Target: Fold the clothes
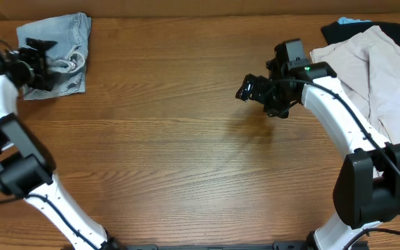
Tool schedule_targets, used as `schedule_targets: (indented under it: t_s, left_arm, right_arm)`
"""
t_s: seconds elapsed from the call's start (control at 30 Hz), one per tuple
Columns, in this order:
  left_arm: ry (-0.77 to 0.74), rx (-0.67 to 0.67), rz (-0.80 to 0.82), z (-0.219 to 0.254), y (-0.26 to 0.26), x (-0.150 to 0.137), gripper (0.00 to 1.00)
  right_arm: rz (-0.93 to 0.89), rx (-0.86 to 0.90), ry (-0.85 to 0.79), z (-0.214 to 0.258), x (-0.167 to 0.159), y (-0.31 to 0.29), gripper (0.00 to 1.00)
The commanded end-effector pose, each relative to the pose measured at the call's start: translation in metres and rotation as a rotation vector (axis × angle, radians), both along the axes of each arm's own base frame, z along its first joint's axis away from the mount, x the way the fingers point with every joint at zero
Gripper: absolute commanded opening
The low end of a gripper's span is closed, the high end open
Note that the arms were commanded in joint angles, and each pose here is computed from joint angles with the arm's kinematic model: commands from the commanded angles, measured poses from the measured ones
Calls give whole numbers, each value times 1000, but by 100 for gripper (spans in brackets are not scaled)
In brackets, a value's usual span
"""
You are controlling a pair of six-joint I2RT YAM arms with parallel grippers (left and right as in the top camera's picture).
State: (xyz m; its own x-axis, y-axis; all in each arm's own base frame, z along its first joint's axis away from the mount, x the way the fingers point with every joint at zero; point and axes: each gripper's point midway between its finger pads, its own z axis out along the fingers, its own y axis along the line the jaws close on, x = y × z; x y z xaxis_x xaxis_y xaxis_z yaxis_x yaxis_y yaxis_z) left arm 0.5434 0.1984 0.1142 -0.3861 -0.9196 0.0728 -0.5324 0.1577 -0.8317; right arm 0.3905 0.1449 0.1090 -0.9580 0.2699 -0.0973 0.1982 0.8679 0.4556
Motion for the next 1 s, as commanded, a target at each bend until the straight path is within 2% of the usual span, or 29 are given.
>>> schedule_targets:
  t_s: [0.0,0.13,0.3,0.47,0.6,0.77,0.97]
  left_arm:
    - [-225,19,-151,105,-16,-25,100]
    - [-182,118,-148,137,-19,-62,100]
    - [-139,325,-180,177,-38,-109,100]
    - [-136,611,-249,214,-61,-145,100]
    - [-28,808,-160,224,-49,-159,100]
    - [18,862,-131,222,-43,-161,100]
    - [21,860,-133,221,-42,-161,100]
  right_arm:
    - [30,20,-72,35,15,5,100]
    - [35,22,-88,68,14,5,100]
    - [111,32,-170,122,2,9,100]
    - [198,15,-372,202,-22,11,100]
    - [189,33,-541,271,-55,4,100]
    - [181,55,-683,318,-94,-6,100]
    - [177,66,-762,341,-119,-12,100]
